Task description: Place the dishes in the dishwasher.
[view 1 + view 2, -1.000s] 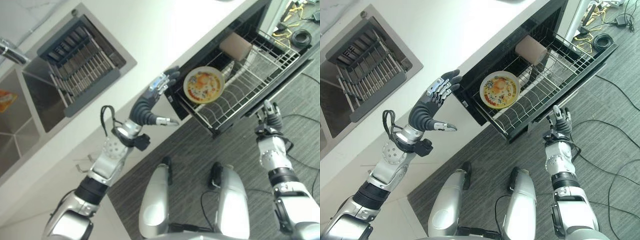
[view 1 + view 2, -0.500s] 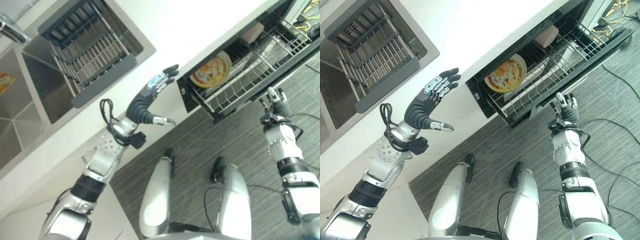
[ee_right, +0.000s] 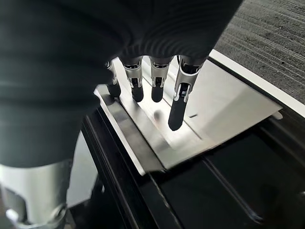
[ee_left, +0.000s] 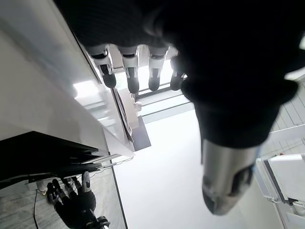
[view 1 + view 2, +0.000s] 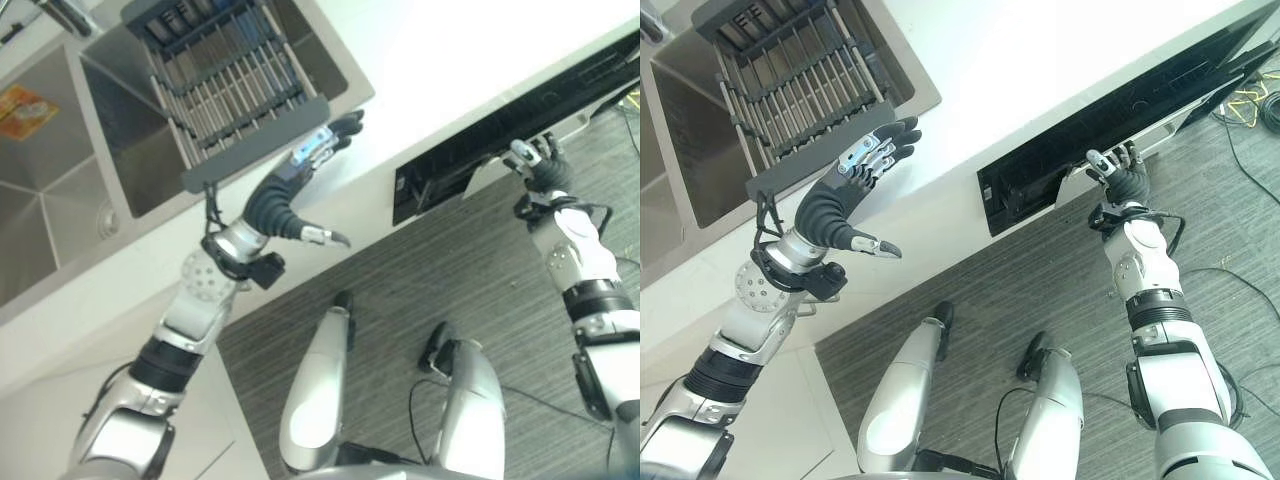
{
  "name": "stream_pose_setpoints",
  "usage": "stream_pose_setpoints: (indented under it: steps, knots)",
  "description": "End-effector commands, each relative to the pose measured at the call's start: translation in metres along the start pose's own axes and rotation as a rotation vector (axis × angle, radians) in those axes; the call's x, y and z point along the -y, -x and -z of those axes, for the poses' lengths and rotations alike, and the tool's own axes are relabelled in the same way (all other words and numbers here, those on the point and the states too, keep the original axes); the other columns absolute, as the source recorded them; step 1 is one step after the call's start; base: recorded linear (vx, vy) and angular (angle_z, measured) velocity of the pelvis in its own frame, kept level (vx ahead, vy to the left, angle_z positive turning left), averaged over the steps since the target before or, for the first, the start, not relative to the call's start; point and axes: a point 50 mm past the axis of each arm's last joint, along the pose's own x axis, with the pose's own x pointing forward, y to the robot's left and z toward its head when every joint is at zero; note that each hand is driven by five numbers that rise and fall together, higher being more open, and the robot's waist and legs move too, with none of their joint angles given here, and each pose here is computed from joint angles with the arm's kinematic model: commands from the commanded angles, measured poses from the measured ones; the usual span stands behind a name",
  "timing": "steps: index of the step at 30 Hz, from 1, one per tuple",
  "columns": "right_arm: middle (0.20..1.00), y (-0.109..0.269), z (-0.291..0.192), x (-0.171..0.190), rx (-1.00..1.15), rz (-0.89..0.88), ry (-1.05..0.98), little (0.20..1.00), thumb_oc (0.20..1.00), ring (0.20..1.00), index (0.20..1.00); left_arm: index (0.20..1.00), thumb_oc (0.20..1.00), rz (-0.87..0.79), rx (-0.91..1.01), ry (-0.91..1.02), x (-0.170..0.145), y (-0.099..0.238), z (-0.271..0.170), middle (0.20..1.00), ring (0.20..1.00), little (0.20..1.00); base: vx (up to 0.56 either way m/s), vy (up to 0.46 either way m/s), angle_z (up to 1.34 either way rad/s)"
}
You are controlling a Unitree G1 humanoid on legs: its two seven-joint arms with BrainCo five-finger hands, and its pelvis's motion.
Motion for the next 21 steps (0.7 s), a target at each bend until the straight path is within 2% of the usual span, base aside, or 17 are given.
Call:
stream_pose_setpoints:
  steps: [1,13,18,21]
  knots:
    - [1.0,-0.011,-0.094,-0.08,0.327,-0.295,0.001,1.0,1.0,1.0,1.0,1.0,1.0,0.026,0.094,-0.1,-0.009,-0.003,-0.021,1.0,1.0,1.0,0.06,0.071,0.23]
    - [1.0,-0.02,-0.141,-0.093,0.375,-0.321,-0.014,1.0,1.0,1.0,1.0,1.0,1.0,0.086,0.103,-0.098,-0.015,0.0,-0.03,1.0,1.0,1.0,0.04,0.041,0.11]
    - [1.0,-0.023,-0.138,-0.085,0.358,-0.292,-0.056,1.0,1.0,1.0,1.0,1.0,1.0,0.09,0.089,-0.112,-0.02,0.004,-0.031,1.0,1.0,1.0,0.0,-0.026,0.03]
    - [1.0,-0.026,-0.119,-0.077,0.29,-0.261,-0.069,1.0,1.0,1.0,1.0,1.0,1.0,0.088,0.094,-0.137,-0.022,0.003,-0.032,1.0,1.0,1.0,-0.04,-0.073,0.02]
